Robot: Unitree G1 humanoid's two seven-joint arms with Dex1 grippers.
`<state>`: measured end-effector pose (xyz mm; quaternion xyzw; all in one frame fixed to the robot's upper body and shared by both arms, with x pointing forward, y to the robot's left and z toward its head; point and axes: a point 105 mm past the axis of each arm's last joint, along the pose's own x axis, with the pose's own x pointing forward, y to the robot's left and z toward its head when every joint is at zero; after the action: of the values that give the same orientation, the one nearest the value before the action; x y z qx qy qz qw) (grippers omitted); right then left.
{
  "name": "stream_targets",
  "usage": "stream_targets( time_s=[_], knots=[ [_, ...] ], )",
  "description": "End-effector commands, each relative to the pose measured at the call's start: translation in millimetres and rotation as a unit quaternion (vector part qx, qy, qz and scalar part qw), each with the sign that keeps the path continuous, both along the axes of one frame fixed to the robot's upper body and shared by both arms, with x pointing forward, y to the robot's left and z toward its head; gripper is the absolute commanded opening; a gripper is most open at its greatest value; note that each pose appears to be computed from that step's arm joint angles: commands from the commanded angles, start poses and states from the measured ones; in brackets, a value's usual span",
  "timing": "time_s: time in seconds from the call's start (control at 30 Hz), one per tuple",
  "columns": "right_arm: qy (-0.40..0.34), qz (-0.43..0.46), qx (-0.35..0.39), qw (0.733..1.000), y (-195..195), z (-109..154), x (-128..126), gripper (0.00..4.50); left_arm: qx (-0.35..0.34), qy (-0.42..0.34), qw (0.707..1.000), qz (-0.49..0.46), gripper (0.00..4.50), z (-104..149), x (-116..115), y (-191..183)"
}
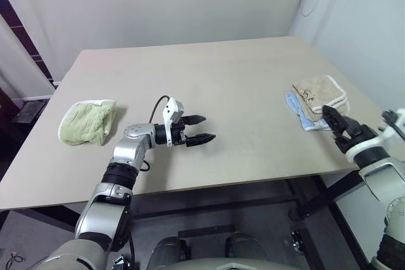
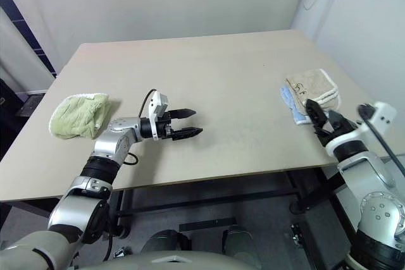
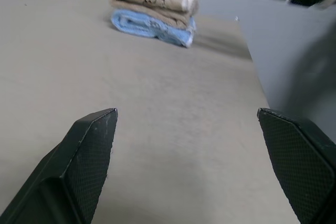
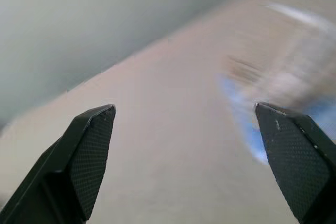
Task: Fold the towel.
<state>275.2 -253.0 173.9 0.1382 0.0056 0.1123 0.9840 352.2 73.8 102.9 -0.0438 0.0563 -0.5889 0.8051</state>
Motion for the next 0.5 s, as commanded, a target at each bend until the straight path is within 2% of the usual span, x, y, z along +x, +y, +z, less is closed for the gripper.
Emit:
stream_targets(
  time_s=[0.03,0.1,0.23,0.37,0.5],
  knots=[
    [-0.035,0.107,-0.105,0.988,34,7,-11,4.43,-0.038,-0.038,0.998,0.015,4.50,29,6,12],
    [-0.049,0.162,-0.155,0.973,48,3,-17,4.43,-0.045,-0.043,0.998,0.014,4.50,34,6,16],
    [-0.075,0.222,-0.177,0.956,59,-2,-19,4.43,-0.029,-0.062,0.997,0.027,4.50,34,4,27],
    [-0.085,0.291,-0.163,0.939,73,-4,-29,4.43,-0.013,-0.067,0.997,0.019,4.50,31,-17,48],
    [-0.075,0.318,-0.160,0.931,76,-8,-28,4.43,0.011,-0.071,0.997,0.038,4.50,29,-38,70]
  ],
)
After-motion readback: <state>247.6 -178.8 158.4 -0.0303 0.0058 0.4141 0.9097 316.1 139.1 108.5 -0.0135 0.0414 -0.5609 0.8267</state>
